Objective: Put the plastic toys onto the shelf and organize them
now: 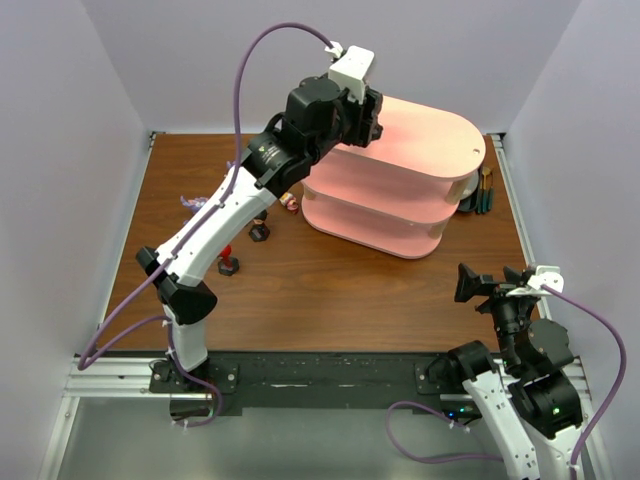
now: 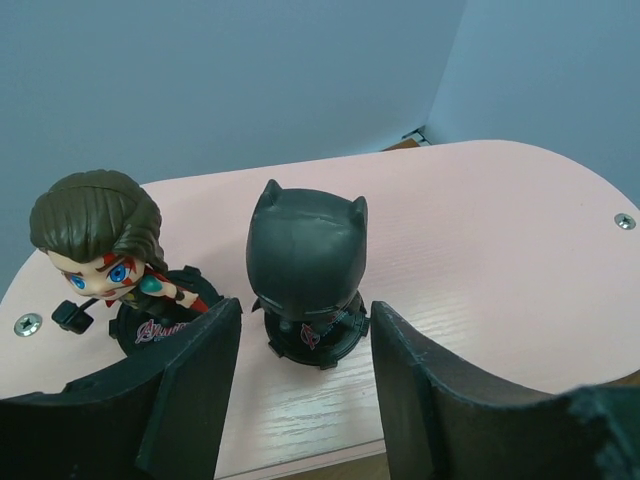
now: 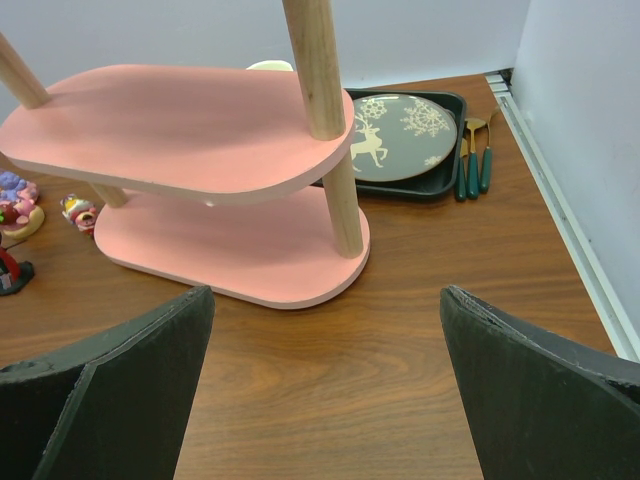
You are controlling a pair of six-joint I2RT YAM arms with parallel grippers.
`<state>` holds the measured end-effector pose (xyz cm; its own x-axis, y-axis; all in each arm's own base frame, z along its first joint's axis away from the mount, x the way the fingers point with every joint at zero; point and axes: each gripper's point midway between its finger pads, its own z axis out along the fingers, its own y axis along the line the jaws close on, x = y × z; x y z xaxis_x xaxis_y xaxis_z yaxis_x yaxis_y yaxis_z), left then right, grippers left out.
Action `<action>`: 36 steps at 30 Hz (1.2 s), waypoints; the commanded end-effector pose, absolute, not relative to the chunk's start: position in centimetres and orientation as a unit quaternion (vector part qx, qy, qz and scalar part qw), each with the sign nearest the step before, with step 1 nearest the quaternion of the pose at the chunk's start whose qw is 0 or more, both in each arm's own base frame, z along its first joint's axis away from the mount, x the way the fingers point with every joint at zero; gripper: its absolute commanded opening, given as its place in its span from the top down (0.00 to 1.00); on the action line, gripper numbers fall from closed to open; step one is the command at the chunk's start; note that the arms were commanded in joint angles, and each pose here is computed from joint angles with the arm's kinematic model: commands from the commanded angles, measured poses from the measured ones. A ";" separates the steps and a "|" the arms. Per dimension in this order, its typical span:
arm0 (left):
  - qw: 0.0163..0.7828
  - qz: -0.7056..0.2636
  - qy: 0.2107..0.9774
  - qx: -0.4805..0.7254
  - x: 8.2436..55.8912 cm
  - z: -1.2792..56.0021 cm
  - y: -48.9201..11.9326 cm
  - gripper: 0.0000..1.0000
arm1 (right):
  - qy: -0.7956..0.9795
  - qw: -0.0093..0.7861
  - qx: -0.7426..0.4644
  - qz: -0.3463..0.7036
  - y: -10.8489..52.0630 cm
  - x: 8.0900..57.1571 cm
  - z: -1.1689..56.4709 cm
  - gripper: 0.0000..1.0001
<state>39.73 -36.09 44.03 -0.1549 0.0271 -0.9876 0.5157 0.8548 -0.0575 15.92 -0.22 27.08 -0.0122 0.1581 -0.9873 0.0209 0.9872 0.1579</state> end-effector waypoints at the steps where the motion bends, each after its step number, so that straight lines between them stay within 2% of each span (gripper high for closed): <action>1: 0.647 -0.221 0.711 0.163 39.8 46.6 -35.8 0.40 | 0.691 0.717 0.076 0.054 -0.6 15.4 28.2 0.01; 11: 0.648 -0.227 0.710 0.156 39.1 47.1 -35.0 0.31 | 0.691 0.717 0.077 0.055 -0.6 15.4 28.2 0.01; 21: 0.642 -0.218 0.721 0.141 34.6 47.2 -29.7 0.25 | 0.691 0.717 0.080 0.053 -0.8 15.4 28.1 0.01; 30: 0.622 -0.170 0.758 0.102 30.8 40.7 -21.9 0.21 | 0.692 0.716 0.083 0.050 -0.9 15.4 28.1 0.01; 31: 0.605 -0.156 0.774 0.104 30.7 37.9 -21.3 0.21 | 0.691 0.716 0.082 0.052 -0.8 15.4 28.1 0.01; 35: 0.587 -0.132 0.796 0.069 29.3 33.9 -17.0 0.19 | 0.692 0.716 0.082 0.052 -0.8 15.4 28.1 0.01; 36: 0.566 -0.121 0.813 0.066 29.0 31.1 -16.3 0.19 | 0.692 0.716 0.081 0.052 -0.8 15.4 28.1 0.01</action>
<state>29.44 -19.15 35.68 -0.2748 -0.0007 -0.9615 0.3393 0.9356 -0.0977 15.93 -0.50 27.08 -0.0096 0.1585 -0.9873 0.0367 0.9868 0.1580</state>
